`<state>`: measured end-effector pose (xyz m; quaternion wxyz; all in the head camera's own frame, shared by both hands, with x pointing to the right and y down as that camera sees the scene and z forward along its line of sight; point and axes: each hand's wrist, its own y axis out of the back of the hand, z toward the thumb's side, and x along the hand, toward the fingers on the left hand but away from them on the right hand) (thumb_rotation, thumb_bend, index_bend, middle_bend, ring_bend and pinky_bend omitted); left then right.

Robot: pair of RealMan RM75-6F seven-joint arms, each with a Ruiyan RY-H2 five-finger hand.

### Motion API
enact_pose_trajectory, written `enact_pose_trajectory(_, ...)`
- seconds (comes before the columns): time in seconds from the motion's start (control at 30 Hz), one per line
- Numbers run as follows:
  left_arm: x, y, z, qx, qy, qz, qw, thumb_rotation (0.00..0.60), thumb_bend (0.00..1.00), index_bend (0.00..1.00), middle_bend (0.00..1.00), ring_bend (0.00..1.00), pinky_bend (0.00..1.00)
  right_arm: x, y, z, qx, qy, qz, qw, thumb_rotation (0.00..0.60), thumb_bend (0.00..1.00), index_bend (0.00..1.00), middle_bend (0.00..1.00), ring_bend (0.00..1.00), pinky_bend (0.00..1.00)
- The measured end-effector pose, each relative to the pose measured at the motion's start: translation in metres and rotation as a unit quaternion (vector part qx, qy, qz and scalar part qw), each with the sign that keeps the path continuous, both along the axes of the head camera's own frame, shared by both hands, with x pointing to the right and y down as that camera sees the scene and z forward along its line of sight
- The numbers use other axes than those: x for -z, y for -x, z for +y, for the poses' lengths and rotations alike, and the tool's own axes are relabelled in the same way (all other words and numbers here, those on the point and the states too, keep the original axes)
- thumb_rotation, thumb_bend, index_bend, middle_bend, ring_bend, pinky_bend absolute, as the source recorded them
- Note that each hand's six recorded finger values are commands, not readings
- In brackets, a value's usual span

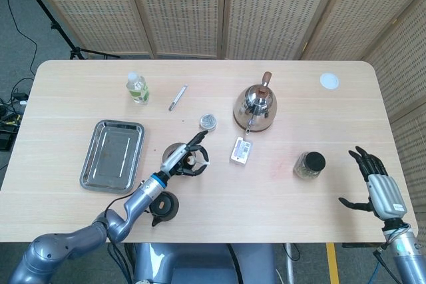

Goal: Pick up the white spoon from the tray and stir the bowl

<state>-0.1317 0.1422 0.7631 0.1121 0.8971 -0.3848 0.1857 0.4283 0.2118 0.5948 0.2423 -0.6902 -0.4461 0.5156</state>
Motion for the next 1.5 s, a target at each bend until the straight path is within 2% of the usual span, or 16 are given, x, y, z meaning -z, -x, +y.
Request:
enact_pose_trajectory(0.4,-0.003,0.021,0.011,0.023,0.042,0.022,0.9986,0.600,0.45,0.71,0.00,0.00,0.00,0.000,0.004,0.002,0.007,0.002,0.000,1.0000,0.600,0.00,0.00,0.00,0.00,0.00)
enact_pose_trajectory(0.6,-0.007,0.037,0.004,0.030,0.036,0.007,0.9989,0.600,0.45,0.71,0.00,0.00,0.00,-0.002,0.005,0.003,0.009,0.004,0.001,1.0000,0.600,0.00,0.00,0.00,0.00,0.00)
enact_pose_trajectory(1.07,-0.002,0.046,-0.003,0.036,0.022,0.010,0.9991,0.600,0.45,0.71,0.00,0.00,0.00,-0.004,0.005,0.003,0.009,0.007,0.001,0.9999,0.600,0.00,0.00,0.00,0.00,0.00)
enact_pose_trajectory(1.27,-0.002,0.032,-0.006,0.029,0.017,0.009,0.9994,0.600,0.45,0.71,0.00,0.00,0.00,-0.004,0.006,0.003,0.009,0.008,-0.001,0.9999,0.600,0.00,0.00,0.00,0.00,0.00)
enact_pose_trajectory(1.5,0.000,0.018,0.004,0.019,0.023,0.025,0.9993,0.600,0.45,0.71,0.00,0.00,0.00,-0.004,0.004,0.003,0.007,0.008,-0.002,0.9999,0.600,0.00,0.00,0.00,0.00,0.00)
